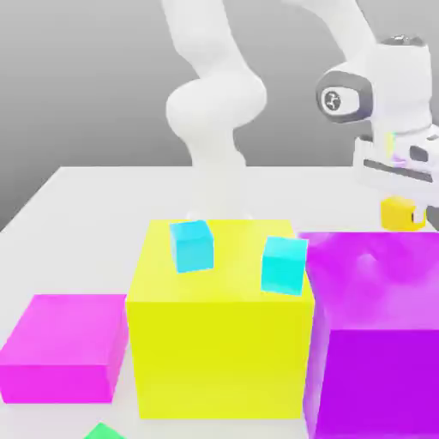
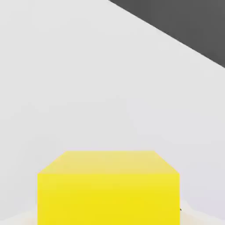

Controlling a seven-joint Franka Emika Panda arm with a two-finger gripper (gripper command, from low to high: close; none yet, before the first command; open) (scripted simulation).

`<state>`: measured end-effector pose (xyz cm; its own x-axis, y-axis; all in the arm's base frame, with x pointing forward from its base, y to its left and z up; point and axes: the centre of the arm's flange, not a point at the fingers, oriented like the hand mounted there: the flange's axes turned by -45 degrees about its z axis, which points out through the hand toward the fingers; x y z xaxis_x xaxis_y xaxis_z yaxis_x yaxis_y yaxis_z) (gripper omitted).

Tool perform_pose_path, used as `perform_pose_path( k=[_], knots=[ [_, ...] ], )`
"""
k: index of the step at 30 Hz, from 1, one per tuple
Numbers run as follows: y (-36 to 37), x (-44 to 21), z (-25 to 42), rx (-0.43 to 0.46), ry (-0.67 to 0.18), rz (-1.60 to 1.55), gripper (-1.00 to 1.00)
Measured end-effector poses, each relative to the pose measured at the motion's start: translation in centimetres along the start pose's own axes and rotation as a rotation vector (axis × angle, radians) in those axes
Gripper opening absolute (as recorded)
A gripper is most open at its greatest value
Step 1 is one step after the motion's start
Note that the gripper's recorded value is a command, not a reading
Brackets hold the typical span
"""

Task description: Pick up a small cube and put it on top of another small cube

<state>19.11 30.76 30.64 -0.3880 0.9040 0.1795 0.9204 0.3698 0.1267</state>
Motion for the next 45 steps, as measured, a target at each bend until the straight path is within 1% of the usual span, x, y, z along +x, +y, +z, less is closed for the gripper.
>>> perform_pose_path(
  k=[3,4,9,17,22,23,27,35,40,45],
  knots=[
    [0.8,0.5,-1.5,-0.024,0.005,0.122,-1.0],
    [1.8,0.2,-1.9,-0.035,-0.006,0.174,-1.0],
    [8.5,-4.1,-4.5,-0.105,-0.106,0.452,-1.0],
    [17.4,-16.7,-7.8,-0.169,-0.325,0.789,-1.0],
    [20.4,-26.1,-10.3,-0.186,-0.468,0.993,-1.0],
    [20.6,-27.6,-10.4,-0.174,-0.48,1.007,-1.0],
    [20.8,-31.7,-9.8,-0.099,-0.484,0.989,-1.0],
    [20.4,-38.4,-7.9,0.036,-0.44,0.895,-1.0],
    [19.7,-42.5,-6.9,0.097,-0.402,0.832,-1.0],
    [18.8,-46.5,-6.0,0.139,-0.361,0.764,-1.0]
  ],
)
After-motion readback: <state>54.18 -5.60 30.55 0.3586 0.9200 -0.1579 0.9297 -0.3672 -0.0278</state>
